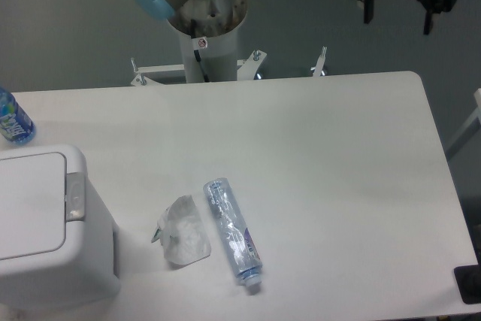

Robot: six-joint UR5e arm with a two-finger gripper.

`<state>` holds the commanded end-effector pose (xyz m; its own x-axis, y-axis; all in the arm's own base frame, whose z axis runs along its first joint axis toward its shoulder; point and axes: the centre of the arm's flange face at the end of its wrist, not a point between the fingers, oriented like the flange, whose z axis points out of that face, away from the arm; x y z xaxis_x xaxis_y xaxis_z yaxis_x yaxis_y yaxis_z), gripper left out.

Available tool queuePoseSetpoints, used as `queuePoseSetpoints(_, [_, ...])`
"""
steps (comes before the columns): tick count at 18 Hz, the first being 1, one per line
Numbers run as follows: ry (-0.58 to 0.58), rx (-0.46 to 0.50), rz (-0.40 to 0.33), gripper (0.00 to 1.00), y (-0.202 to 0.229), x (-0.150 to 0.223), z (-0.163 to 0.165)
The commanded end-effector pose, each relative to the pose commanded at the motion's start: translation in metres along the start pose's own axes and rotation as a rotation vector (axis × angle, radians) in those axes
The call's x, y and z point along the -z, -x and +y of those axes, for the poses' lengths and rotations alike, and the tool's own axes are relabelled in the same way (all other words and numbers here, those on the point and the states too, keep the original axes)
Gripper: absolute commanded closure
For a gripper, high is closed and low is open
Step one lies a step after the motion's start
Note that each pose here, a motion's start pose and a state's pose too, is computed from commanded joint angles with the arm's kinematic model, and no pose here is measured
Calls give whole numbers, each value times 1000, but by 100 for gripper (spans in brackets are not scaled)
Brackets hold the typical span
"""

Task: Open the trash can
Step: 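Move the open gripper down toward the table above the trash can area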

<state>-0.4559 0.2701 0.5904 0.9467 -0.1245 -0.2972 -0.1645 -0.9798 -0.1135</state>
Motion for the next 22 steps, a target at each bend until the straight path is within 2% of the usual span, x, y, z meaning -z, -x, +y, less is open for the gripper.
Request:
queuePoseSetpoints(6, [-3,9,-2,0,-2,2,-2])
queuePoseSetpoints(7, [-8,42,0,0,-3,1,-6])
queuePoseSetpoints(10, [-40,227,13,0,-9,0,-22])
queuePoseSetpoints(17, [-134,508,-25,0,-41,-6,-107])
queuePoseSetpoints(22, [-218,700,3,0,-76,-18,-181])
